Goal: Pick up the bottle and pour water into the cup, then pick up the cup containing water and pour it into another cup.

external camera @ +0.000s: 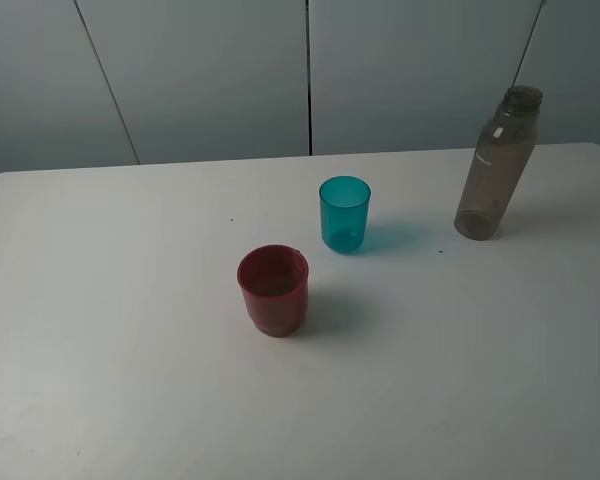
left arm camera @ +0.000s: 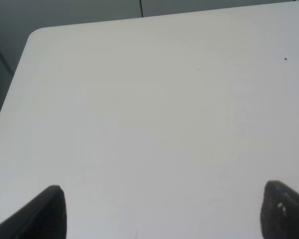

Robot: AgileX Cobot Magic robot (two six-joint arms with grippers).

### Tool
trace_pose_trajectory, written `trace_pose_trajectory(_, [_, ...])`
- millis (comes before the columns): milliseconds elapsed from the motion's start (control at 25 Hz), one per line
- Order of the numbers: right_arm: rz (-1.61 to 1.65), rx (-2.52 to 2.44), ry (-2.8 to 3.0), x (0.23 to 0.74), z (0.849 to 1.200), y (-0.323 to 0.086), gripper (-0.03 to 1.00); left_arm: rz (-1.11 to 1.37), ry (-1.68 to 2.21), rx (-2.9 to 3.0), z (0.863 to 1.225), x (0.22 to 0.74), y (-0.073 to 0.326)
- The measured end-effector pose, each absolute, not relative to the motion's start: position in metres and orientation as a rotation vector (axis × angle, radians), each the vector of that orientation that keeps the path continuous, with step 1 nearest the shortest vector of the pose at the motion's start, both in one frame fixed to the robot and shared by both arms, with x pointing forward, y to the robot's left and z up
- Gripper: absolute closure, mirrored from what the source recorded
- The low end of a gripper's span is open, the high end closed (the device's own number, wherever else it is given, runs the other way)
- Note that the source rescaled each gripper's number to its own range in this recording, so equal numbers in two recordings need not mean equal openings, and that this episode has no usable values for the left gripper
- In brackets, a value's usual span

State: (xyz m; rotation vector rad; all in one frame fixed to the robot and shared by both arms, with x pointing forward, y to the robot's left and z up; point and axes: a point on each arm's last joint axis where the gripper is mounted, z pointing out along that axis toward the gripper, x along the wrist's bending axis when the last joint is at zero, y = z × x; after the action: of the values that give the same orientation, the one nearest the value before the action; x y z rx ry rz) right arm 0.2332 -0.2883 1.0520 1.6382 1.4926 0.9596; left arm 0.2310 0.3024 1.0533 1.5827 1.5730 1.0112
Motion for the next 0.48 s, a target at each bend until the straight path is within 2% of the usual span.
trace_pose_trajectory(480, [0.974, 1.622, 1.518, 0.2329, 1.052, -0.2885, -0.03, 1.011, 1.573, 1.583, 1.0533, 0.231, 0.3024])
